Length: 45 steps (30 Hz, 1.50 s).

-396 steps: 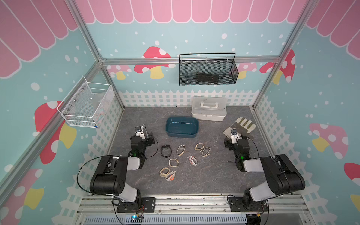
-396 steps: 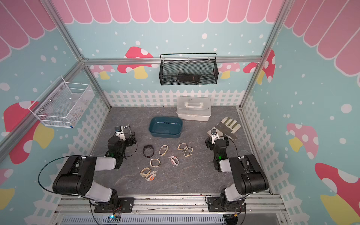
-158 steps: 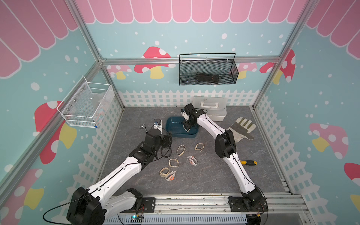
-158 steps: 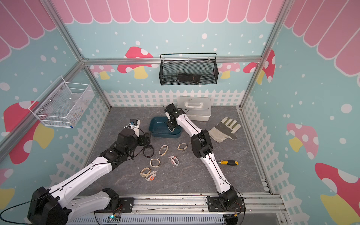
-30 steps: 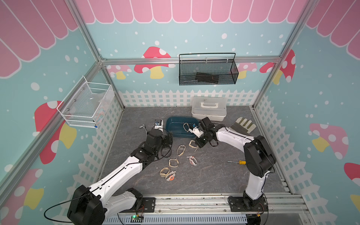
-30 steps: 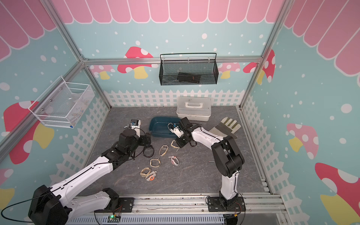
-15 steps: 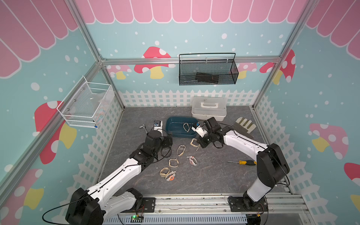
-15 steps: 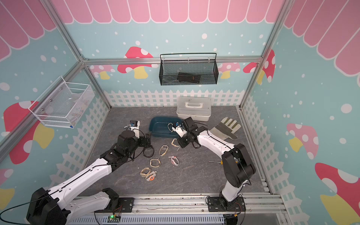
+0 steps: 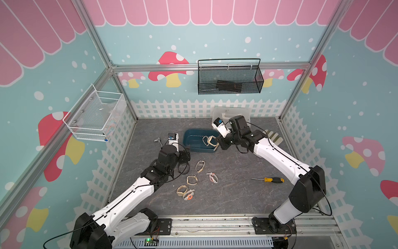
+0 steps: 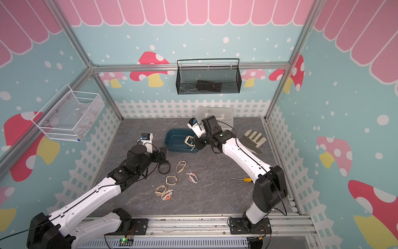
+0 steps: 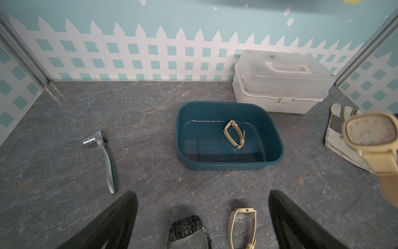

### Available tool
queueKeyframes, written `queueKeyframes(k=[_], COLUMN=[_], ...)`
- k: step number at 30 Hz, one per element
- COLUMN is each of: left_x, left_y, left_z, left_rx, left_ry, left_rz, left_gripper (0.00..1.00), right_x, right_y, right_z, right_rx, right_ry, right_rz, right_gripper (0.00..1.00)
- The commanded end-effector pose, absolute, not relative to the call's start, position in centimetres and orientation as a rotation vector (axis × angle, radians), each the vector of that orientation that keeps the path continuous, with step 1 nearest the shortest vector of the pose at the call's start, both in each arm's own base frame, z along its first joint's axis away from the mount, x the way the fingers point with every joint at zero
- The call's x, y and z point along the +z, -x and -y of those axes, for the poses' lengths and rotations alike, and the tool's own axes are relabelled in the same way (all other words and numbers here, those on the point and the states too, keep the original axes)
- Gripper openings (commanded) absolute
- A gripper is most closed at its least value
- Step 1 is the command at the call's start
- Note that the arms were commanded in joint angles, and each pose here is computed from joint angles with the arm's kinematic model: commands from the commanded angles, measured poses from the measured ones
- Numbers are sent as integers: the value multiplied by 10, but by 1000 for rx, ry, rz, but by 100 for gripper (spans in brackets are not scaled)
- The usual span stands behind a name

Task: Put the watch into the storage box
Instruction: Place the watch in the storage box.

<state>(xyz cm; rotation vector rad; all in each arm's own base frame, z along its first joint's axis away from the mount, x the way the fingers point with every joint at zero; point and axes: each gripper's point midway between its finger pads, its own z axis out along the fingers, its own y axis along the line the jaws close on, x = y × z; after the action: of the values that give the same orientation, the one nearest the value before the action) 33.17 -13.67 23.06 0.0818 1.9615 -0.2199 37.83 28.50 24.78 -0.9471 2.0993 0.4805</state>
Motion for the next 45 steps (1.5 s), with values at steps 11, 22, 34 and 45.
queueKeyframes(k=[11,22,34,45], left_x=[240,241,238,237], left_y=[-320,-318,-317,-314], left_z=[131,130,125,123], left_rx=[-236,-232,-199,-185], left_ry=[-54,-61,-53,-51], left_rz=[-1940,-1940,-1944,-1943], left_gripper=[97,97,97,97], right_x=[248,183,99,58], right_y=[-475,-517,-522,-523], right_z=[-360,-403,-401,-396], right_rx=[506,488,386,333], right_ry=[921,912,951,974], right_rz=[-2101,-2152,-2281,-2336], right_gripper=[0,0,0,0])
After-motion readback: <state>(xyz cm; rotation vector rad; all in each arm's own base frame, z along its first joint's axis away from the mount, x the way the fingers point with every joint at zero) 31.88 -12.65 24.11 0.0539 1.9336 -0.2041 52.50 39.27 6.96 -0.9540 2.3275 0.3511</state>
